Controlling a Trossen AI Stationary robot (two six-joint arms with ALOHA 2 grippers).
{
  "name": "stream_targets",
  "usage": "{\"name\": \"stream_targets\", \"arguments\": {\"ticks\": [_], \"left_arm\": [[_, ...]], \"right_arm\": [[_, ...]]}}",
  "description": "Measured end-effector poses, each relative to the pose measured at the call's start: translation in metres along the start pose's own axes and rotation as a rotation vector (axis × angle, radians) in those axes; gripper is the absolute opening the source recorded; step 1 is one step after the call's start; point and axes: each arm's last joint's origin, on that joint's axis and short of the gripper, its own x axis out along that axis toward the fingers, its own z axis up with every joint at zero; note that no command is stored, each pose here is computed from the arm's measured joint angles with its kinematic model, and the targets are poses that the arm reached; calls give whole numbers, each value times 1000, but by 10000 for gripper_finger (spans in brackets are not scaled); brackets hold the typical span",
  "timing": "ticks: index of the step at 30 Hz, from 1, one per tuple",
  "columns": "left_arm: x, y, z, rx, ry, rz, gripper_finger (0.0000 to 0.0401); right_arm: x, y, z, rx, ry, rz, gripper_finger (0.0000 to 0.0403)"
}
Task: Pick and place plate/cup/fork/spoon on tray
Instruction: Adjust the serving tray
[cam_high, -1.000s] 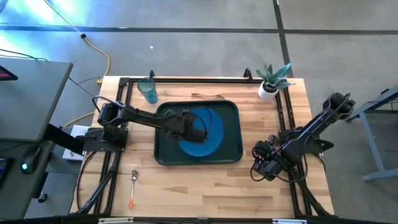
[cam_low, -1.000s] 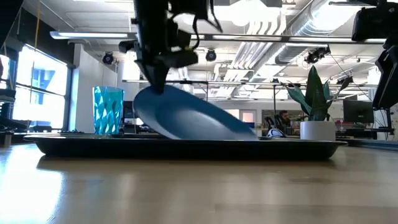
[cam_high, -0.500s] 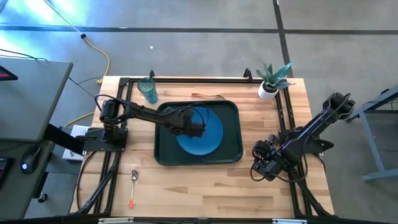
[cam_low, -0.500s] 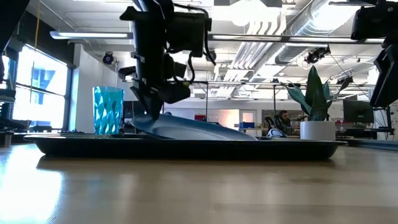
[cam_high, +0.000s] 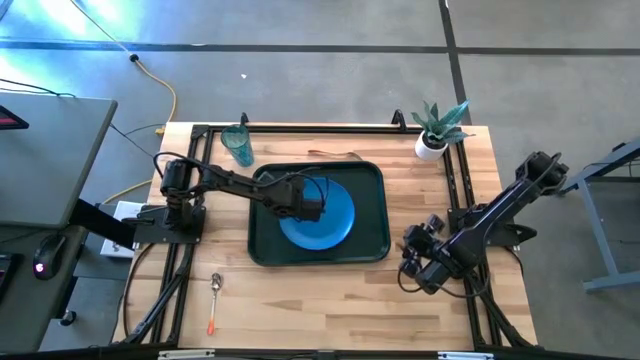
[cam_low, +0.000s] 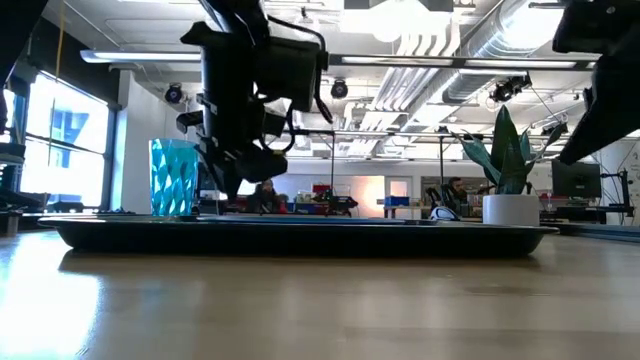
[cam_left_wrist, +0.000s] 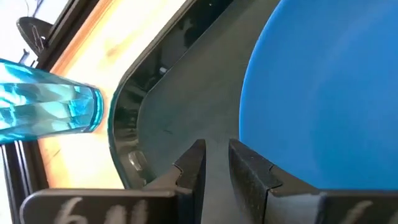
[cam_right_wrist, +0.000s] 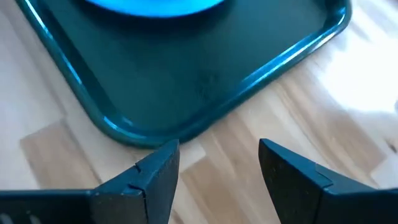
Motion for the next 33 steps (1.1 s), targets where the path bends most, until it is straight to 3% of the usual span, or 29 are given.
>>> {"name": "stream_targets", "arguments": {"ticks": [2,6,10,12,17,24,33], "left_arm": [[-12,4,0,-73,-51,-12,58],[-44,1,-19,-197,-283,-20,47],[-68,-6,-48,-272,-388,-128,30],[-79,-17,-63,-338,-388,-234,22],[-117,-36,-105,-268,-518,-404,9],[-142,-30,-143,-226,-675,-450,1],[-143,-26,-146,-212,-670,-442,1]], "right_arm": [[6,6,-1,28,-94,-33,210],[22,22,-3,82,-291,-74,210],[42,19,8,66,-341,-191,208],[56,11,19,86,-294,-249,200],[89,-2,40,112,-96,-270,170],[105,1,39,109,76,-188,120],[98,16,21,107,114,-138,70]]}}
